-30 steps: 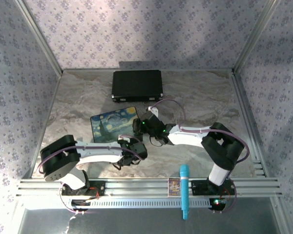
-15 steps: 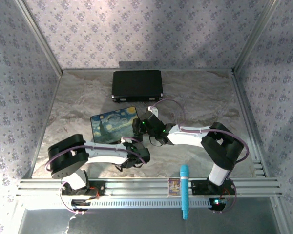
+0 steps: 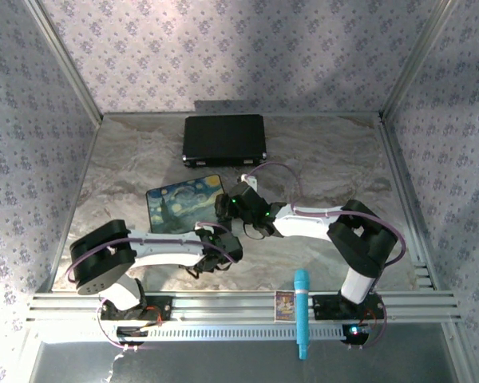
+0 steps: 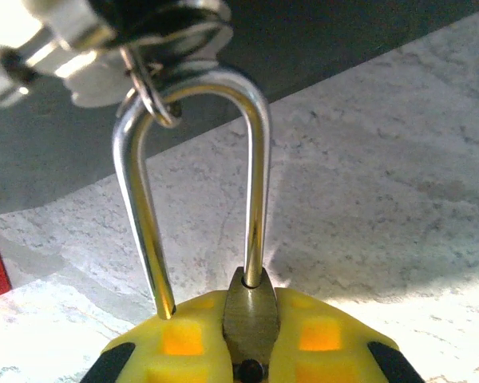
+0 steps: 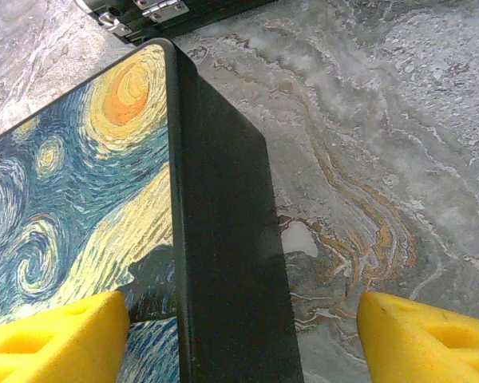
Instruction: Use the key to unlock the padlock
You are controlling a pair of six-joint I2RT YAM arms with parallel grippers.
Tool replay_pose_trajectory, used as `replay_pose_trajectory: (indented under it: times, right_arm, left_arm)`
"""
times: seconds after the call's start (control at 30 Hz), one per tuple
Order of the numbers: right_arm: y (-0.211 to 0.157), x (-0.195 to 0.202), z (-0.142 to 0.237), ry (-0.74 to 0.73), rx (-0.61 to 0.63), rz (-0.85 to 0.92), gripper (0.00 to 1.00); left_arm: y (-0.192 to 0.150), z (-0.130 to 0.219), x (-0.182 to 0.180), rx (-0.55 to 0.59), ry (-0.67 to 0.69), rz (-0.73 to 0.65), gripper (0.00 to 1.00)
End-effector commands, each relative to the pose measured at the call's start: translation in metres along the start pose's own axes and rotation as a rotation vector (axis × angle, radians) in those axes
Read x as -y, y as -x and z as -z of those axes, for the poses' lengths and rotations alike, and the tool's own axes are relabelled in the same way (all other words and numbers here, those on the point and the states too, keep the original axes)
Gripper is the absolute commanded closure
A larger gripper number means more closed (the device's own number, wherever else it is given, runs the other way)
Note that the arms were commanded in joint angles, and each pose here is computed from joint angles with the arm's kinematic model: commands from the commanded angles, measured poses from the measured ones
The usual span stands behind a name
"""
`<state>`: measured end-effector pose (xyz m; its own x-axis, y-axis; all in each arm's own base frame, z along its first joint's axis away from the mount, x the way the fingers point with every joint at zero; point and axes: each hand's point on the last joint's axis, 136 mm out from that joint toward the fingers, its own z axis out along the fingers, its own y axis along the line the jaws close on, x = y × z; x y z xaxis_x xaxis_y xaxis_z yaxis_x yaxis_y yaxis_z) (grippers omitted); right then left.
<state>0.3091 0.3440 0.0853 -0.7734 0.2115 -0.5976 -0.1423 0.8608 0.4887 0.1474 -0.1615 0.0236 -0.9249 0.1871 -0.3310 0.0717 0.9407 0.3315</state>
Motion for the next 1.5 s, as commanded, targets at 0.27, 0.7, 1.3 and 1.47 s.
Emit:
replay_pose_trajectory:
  times: [0.27, 0.7, 1.3, 1.47]
  right_arm:
    - [-0.090, 0.077, -0.001, -0.247, -0.310, 0.106, 0.24]
    - [-0.083, 0.070, -0.001, -0.231, -0.298, 0.110, 0.23]
    - [0.026, 0.012, 0.078, -0.068, -0.081, 0.249, 0.01]
    - [0.007, -0.009, 0.110, 0.034, -0.091, 0.310, 0.05]
  left_arm:
    - [-0.003, 0.001, 0.029, 0.009, 0.034, -0.070, 0.85]
    - [0.014, 0.036, 0.029, 0.071, -0.113, -0.019, 0.49]
    - [0.071, 0.125, -0.096, 0.361, -0.351, 0.176, 0.00]
    - [0.075, 0.106, -0.127, 0.323, -0.248, 0.211, 0.00]
